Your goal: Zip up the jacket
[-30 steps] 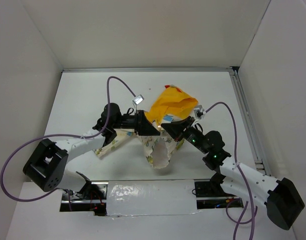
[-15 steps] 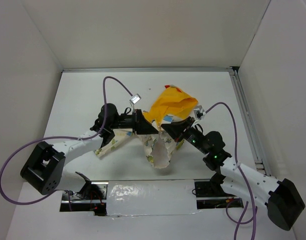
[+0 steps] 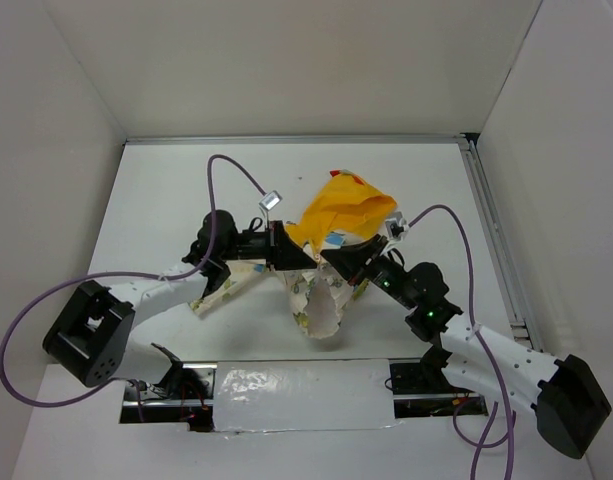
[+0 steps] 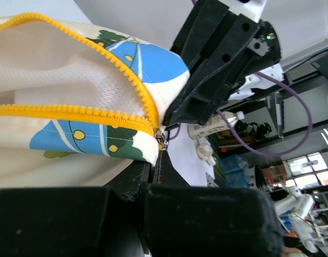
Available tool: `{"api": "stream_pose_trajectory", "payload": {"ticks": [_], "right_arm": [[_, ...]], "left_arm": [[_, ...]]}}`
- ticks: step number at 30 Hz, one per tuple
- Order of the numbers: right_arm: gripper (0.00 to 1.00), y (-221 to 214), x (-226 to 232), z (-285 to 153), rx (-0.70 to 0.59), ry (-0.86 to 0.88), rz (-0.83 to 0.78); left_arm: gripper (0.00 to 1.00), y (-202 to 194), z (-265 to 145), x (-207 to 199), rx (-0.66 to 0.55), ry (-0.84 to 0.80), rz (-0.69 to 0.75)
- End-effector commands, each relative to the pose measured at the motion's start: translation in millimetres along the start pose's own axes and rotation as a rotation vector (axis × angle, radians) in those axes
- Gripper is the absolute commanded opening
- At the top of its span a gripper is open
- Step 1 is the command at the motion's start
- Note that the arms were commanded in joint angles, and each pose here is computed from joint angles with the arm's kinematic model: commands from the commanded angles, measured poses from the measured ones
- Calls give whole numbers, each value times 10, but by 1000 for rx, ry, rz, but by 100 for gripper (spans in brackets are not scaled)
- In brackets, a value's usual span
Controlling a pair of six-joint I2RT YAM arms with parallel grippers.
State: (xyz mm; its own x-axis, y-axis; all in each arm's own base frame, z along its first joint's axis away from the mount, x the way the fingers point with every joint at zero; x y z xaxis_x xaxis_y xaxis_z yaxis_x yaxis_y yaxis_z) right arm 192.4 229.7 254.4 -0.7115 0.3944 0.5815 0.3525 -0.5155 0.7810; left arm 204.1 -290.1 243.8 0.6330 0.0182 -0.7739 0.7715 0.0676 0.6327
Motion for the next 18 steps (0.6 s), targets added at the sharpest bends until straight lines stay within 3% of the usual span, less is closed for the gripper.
{"api": "stream_pose_trajectory", "payload": {"ticks": [1,7,13,18], "right_arm": [[0,210,123,56,-69,11,-21],[0,523,55,200,-163,-97,-4],[0,569,-36,273,-119,-144,20],[23,198,-129,252,113,-190,36]], "left_arm": [[0,-45,10,-91,-27,-22,138],[0,-417,183,-158,64,5,201],[0,-578,213,-85,83,60,160],[0,-163,253,-73,-10,148,192]]}}
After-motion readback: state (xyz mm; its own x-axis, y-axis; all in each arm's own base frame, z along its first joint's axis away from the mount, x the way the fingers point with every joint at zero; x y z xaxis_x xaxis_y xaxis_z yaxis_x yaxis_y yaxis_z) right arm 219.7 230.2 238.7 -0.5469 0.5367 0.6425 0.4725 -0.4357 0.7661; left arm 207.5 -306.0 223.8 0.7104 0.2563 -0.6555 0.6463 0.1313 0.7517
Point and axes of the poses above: each gripper's point midway between its finger pads, its own z axis out along the fingers, its own x axis along the line the jaws close on, y = z × x, the point moved 3 cm from there along -z, back along the fingers, and after that the axes turned 4 degrees about z, right-handed, at the moved point
